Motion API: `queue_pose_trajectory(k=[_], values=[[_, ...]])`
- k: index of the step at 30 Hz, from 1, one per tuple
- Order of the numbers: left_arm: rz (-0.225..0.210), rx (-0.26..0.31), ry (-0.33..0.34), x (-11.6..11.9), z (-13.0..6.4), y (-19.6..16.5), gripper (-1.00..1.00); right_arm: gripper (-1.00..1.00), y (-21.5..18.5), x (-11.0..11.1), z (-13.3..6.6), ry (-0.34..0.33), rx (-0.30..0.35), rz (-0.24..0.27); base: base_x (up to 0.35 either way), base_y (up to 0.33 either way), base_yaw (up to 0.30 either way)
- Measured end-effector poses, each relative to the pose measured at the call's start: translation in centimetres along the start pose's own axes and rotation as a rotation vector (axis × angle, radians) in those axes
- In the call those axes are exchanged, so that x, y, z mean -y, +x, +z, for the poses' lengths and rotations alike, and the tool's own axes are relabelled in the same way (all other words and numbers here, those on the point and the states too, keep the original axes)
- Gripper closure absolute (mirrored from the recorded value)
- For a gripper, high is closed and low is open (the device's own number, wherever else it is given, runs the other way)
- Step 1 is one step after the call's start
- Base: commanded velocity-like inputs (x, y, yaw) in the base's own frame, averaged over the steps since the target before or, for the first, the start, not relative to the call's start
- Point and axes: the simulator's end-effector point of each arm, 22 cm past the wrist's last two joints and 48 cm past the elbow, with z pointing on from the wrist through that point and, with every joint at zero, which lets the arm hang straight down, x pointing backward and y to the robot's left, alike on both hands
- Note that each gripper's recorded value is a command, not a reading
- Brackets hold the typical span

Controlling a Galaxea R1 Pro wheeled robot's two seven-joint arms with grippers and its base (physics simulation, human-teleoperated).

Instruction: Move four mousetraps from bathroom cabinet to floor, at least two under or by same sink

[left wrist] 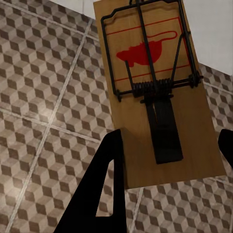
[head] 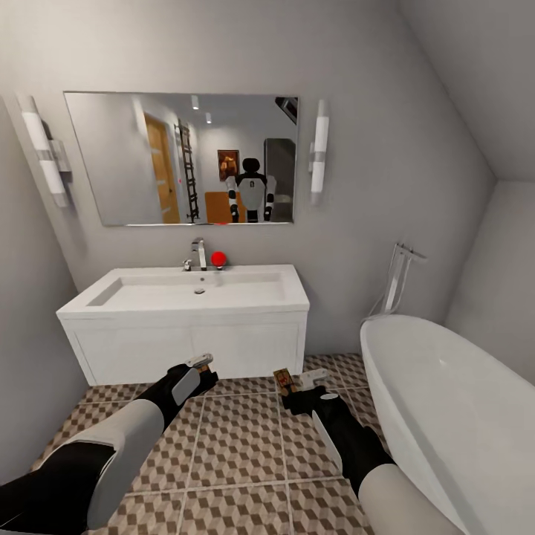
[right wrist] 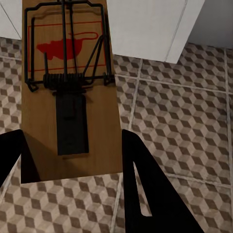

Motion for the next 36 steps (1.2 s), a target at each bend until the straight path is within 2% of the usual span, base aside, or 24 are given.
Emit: queue_pose_trajectory(k=[17,23,36], values=[[0.001,-0.014,0.008,0.5,-0.1,0.4,1.0,1.0,0.0,0.1,0.0,0.001,0.0,-0.001,0.0,0.0,0.0],[0.0,-0.016,0.008,0.3,0.7,0.9,1.0,1.0,0.6,0.1,0.6,0.002,0.0,-0.001,0.0,0.0,0.0],[0.0,-0.018,0.015,0.7,0.7,1.2,1.0,1.0,0.5,0.2,0.6,0.003,0.003,0.0,0.0,0.0,0.0]])
